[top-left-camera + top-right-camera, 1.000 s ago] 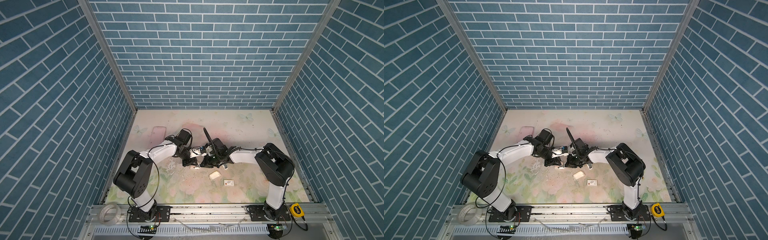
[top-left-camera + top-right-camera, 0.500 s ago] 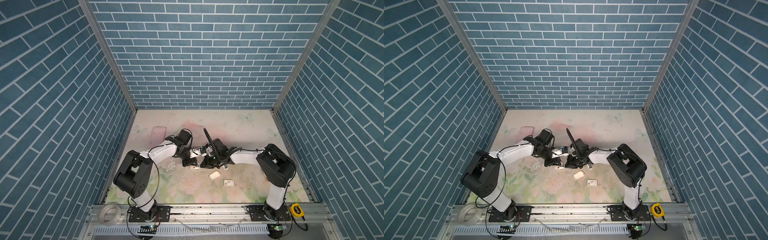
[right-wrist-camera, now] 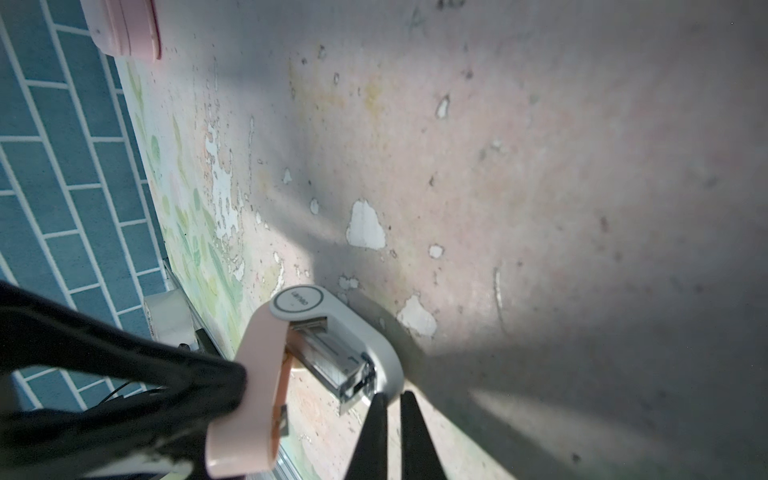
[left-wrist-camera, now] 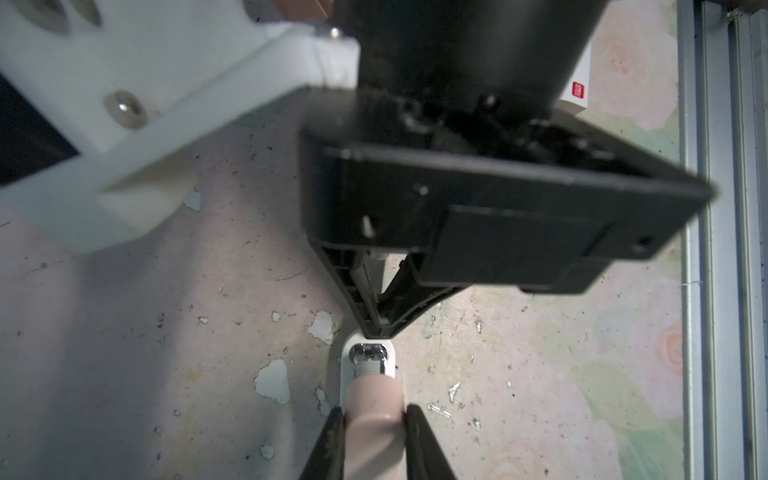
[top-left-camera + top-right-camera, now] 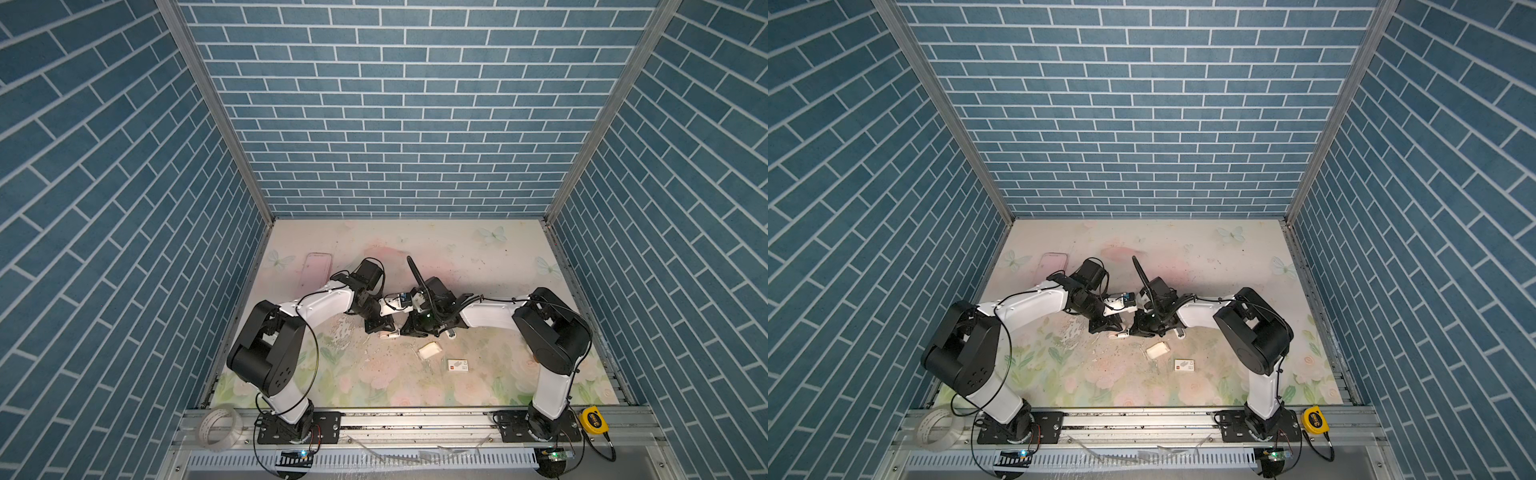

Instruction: Load the staples into the stapler

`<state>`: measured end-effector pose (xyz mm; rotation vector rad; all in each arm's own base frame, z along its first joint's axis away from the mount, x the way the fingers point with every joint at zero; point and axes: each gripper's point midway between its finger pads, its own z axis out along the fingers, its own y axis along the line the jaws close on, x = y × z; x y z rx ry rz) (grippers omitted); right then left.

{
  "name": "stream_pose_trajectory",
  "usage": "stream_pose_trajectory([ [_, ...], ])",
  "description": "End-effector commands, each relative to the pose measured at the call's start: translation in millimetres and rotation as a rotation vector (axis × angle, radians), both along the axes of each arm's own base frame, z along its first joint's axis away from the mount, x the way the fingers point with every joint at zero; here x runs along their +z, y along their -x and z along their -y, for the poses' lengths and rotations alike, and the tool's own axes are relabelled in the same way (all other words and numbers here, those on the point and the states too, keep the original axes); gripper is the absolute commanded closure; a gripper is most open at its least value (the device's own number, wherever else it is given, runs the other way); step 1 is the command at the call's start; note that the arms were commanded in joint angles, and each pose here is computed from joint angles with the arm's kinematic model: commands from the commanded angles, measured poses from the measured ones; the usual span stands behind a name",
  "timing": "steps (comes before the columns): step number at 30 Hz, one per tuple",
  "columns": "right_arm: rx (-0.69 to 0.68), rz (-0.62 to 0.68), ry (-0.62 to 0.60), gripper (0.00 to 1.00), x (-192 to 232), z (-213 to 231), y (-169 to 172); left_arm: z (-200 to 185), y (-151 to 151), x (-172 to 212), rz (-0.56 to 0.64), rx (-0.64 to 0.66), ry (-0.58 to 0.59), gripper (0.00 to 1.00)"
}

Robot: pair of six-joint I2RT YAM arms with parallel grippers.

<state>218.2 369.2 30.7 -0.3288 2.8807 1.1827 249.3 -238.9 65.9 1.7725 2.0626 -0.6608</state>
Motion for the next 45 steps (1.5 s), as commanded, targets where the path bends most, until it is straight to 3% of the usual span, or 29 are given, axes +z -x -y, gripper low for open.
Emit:
stream_pose_trajectory([
  [1, 0.000, -0.030, 0.009, 0.91, -2.6, -4.1, 1.6, -11.2, 24.7, -11.9, -0.110, 0.009, -0.059, 0.83],
  [45, 0.018, -0.077, 0.019, 0.94, -18.8, -4.2, 7.7, -9.2, 40.0, -30.7, -0.151, -0.036, -0.154, 0.87],
])
